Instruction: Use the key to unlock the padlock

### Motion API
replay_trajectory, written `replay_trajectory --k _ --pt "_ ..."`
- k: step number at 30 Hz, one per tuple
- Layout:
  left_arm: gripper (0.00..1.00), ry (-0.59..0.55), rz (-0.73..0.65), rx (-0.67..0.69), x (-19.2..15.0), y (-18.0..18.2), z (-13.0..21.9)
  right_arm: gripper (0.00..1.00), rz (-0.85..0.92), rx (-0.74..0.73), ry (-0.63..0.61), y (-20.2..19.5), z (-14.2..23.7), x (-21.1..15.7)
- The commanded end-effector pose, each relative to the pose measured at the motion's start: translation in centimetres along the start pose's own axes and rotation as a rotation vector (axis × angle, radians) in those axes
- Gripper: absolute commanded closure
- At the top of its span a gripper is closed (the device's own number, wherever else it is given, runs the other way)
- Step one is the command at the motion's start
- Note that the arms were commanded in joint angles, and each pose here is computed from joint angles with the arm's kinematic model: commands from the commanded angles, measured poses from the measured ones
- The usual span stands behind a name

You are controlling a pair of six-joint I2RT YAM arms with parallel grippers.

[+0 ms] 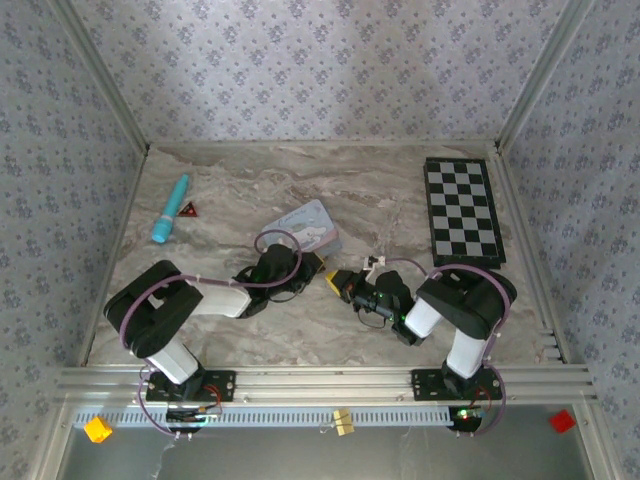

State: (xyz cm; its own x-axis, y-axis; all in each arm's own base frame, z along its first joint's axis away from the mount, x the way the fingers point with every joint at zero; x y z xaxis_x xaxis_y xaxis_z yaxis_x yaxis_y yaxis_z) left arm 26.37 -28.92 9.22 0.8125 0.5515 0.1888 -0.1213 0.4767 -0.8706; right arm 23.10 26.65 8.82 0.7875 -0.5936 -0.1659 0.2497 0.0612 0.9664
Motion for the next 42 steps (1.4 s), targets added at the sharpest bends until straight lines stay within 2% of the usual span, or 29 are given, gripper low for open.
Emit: replay_trajectory --k 1,14,25,39,42 --pt "1.0 0.095 0.077 -0.129 -1.6 -2.5 0.0 1.0 0.014 -0.007 0.02 -0.1 -0.2 -0.3" --pt "1.0 0.068 0.072 -0.102 -0.6 -2.2 0.4 1.0 0.009 0.001 -0.007 0.2 0.9 0.5" --pt "1.0 0.029 0.073 -0.165 0.1 -3.3 0.5 1.0 -0.005 0.019 0.022 0.8 0.2 -0.5" --pt "1.0 0.064 0.045 -0.243 -2.0 -5.0 1.0 1.0 -0.07 0.1 0.019 3.8 -0.8 0.6" --pt "1.0 0.079 0.004 -0.24 -3.2 -5.6 0.8 1.0 -0.073 0.102 0.013 3.8 -0.8 1.0"
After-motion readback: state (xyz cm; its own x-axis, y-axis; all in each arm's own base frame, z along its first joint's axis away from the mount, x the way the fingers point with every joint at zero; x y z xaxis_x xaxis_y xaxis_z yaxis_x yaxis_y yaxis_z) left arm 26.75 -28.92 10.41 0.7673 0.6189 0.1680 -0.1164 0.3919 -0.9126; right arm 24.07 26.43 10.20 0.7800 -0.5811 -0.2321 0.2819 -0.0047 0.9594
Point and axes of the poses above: each hand's point on the last joint's axis, 136 mm out from that joint toward the fingers, its own z axis back along the fingers, its own y axis along the line the jaws close on, x = y × z, the point moved 3 cm from there along z, back along the fingers, and after that the axes turned 10 degrees about -z, right-handed, at the moved point
